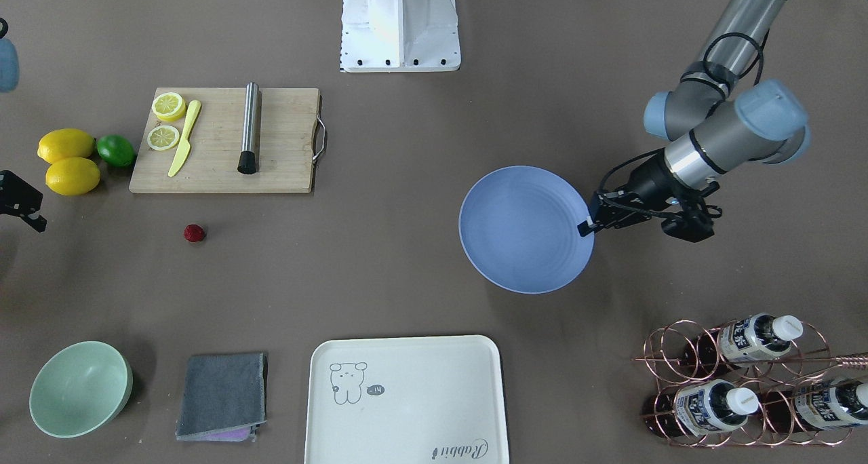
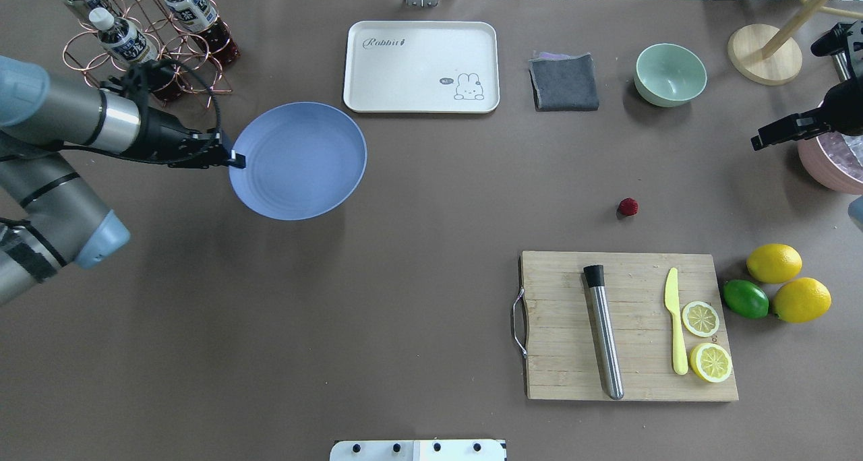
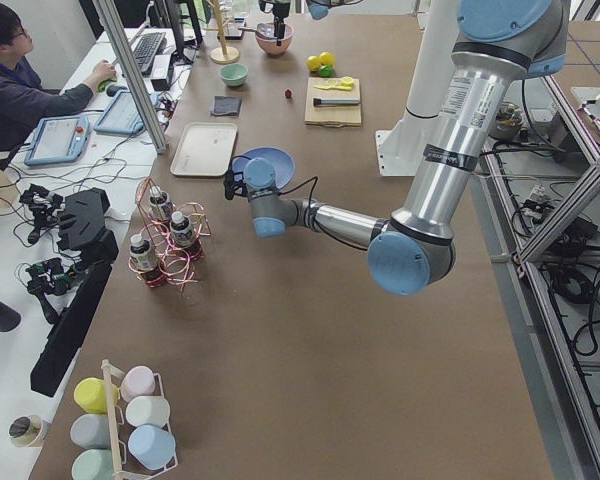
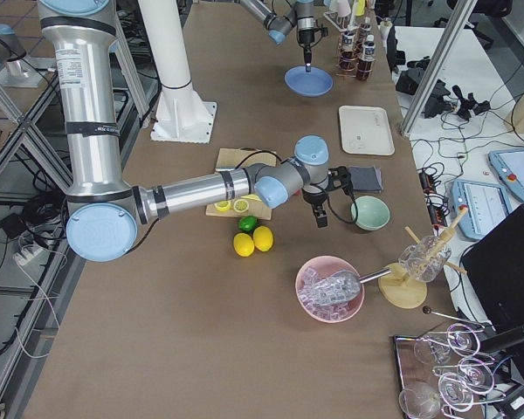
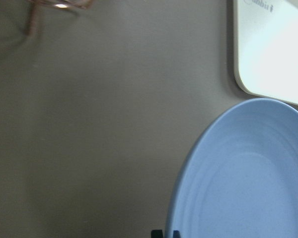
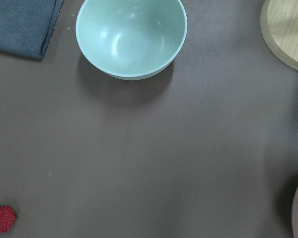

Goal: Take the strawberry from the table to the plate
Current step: 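Push the blue plate with the left gripper toward the table center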

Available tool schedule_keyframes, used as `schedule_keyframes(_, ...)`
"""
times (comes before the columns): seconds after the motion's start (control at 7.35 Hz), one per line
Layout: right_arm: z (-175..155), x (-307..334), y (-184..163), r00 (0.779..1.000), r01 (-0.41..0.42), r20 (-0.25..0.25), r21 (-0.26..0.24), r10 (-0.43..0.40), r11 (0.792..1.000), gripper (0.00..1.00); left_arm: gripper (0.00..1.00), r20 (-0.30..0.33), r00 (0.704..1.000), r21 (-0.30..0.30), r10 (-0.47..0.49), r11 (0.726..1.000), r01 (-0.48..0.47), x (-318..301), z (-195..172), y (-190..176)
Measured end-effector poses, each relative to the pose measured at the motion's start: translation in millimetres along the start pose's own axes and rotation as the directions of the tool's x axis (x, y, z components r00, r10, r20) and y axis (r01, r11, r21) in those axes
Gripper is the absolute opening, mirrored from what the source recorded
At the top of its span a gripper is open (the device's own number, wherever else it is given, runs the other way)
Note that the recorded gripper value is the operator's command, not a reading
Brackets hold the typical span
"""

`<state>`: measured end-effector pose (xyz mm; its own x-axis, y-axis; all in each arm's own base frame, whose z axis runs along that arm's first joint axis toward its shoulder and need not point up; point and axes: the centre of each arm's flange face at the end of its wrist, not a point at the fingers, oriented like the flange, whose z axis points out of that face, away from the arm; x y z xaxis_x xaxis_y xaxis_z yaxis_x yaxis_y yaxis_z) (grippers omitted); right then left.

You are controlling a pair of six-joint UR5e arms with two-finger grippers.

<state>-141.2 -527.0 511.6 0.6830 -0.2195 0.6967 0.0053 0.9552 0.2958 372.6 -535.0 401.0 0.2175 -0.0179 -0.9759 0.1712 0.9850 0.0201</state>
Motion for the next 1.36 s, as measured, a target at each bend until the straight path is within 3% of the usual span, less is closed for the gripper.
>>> schedule_keyframes(0.41, 1, 1, 0, 1.0, -0.005, 0.0, -0.003, 0.005, 1.0, 1.0, 0.0, 0.047, 0.999, 0.029, 0.008, 1.0, -0.009, 97, 80, 37)
schedule_keyframes(0.68, 1, 1, 0, 1.0, -0.013, -0.001, -0.004, 0.013, 1.0, 1.0, 0.0, 0.078, 0.997, 0.051, 0.017, 0.998, -0.021, 119, 112, 63)
schedule_keyframes(0.82, 2, 1, 1, 1.0, -0.016, -0.001, -0.005, 0.016, 1.0, 1.0, 0.34, 0.089, 0.996, 0.064, 0.023, 0.998, -0.029, 121, 121, 72)
schedule_keyframes(0.95, 3, 1, 1, 1.0, -0.017, -0.001, -0.006, 0.017, 1.0, 1.0, 0.97, 0.091, 0.995, 0.072, 0.029, 0.997, -0.036, 122, 126, 77)
schedule_keyframes(1.36, 6, -3, 0, 1.0, -0.014, 0.002, -0.011, 0.014, 1.0, 1.0, 0.98, 0.082, 0.996, 0.083, 0.04, 0.995, -0.046, 124, 119, 75)
